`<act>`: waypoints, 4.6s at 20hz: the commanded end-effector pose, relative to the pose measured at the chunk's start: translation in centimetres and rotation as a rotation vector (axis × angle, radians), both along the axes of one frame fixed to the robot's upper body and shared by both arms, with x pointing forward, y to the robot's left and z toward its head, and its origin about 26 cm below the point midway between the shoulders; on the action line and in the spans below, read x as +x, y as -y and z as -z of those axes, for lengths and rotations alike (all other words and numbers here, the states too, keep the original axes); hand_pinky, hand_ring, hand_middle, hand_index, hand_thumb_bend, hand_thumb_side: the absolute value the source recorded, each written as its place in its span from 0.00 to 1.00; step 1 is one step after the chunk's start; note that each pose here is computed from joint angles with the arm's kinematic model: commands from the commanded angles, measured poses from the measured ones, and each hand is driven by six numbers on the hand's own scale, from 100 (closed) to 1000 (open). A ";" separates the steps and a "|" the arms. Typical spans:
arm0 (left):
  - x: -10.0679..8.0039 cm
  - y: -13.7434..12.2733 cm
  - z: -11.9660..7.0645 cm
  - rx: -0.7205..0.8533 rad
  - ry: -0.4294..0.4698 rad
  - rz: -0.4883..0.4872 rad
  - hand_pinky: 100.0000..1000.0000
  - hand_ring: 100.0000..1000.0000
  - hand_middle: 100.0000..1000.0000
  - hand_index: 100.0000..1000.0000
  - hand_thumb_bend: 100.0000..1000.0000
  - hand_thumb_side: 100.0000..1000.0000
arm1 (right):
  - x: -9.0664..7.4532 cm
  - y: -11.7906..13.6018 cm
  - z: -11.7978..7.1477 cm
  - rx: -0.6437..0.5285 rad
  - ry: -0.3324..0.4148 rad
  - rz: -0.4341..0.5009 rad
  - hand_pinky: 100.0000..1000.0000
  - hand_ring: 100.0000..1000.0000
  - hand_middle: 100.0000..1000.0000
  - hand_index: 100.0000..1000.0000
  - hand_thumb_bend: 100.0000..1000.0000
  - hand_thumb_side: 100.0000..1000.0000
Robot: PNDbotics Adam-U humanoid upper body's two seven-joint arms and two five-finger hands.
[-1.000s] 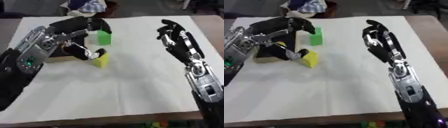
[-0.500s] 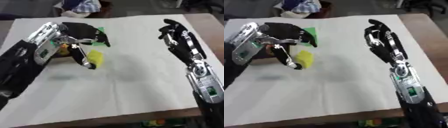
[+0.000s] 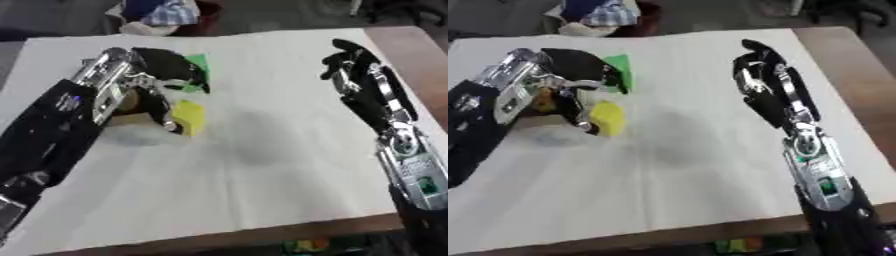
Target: Pick up objects on the table and place them in the box.
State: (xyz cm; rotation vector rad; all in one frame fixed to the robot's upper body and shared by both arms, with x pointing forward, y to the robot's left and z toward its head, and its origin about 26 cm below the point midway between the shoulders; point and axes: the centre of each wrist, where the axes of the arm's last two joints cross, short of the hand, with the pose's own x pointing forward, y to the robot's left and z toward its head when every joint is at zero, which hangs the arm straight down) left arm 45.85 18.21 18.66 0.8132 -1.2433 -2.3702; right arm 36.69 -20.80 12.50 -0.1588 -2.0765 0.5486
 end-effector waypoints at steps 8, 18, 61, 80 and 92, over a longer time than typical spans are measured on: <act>1.1 -1.3 1.2 -0.010 -0.007 -0.047 0.76 0.71 0.68 0.80 0.41 0.21 | 0.0 0.0 -0.8 0.012 0.028 -0.002 0.72 0.58 0.63 0.88 0.00 0.62; 0.9 -3.7 0.6 -0.349 -0.002 -0.106 0.72 0.57 0.48 0.63 0.10 0.09 | 0.0 0.1 -0.8 0.017 0.024 0.005 0.72 0.58 0.63 0.88 0.00 0.63; 3.9 -10.7 -3.5 -0.605 0.350 -0.681 0.82 0.80 0.80 0.89 0.37 0.56 | 0.1 -0.1 -0.2 0.016 0.003 -0.008 0.72 0.58 0.63 0.89 0.00 0.63; 4.8 -7.8 -0.3 -0.590 0.150 -0.571 0.82 0.79 0.80 0.90 0.53 0.81 | 0.4 -0.7 -0.9 0.024 0.011 -0.035 0.72 0.58 0.62 0.89 0.00 0.64; 4.6 -7.7 1.2 -0.511 0.121 -0.568 0.71 0.55 0.55 0.75 0.34 0.39 | 0.4 -0.7 -0.8 0.026 0.008 -0.034 0.72 0.58 0.62 0.89 0.00 0.65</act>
